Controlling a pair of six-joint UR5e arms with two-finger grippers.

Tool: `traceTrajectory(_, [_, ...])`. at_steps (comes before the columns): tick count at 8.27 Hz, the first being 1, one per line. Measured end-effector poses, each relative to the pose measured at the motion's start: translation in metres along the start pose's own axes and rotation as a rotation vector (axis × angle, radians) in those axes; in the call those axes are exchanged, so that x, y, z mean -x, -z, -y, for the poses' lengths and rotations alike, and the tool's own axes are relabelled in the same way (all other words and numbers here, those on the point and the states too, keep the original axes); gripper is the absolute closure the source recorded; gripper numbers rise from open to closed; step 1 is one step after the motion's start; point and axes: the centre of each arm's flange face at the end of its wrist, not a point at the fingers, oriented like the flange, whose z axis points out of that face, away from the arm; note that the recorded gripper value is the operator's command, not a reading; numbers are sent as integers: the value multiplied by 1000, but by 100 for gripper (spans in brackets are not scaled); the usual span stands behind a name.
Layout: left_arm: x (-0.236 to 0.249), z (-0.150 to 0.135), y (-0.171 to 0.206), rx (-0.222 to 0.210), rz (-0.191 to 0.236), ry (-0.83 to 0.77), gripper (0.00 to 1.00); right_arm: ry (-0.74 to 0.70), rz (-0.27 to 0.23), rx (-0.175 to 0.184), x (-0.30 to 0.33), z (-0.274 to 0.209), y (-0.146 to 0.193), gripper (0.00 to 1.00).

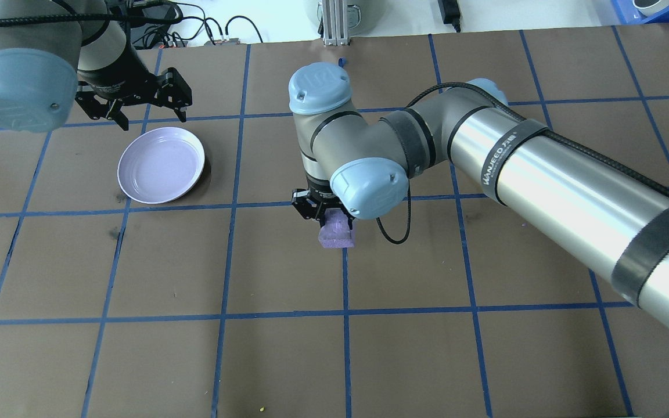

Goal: Sort blocks by color into plates

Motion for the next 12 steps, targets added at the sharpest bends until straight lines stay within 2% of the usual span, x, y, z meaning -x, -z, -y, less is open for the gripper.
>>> traceTrajectory(1, [0, 1, 0, -3, 0, 0, 0, 57, -5, 5, 12, -5, -8, 22])
traceTrajectory(3, [0, 2, -1, -8, -1, -3, 0, 140, 8, -23, 25, 1, -25, 0])
traceTrajectory(4, [0, 3, -2, -9, -1, -5, 0, 156, 19, -35, 29, 4, -31, 0])
traceTrajectory(7, [-1, 7, -10, -2, -1, -15, 0, 175, 68, -33, 28, 12, -30, 0])
traceTrajectory(10, [-9, 14, -22, -8, -12, -24, 0, 284, 107, -86, -50, 59, 21, 0])
traceTrajectory(12, [-32, 8, -25, -1, -53, -44, 0, 364, 109, -134, -145, 84, 69, 0])
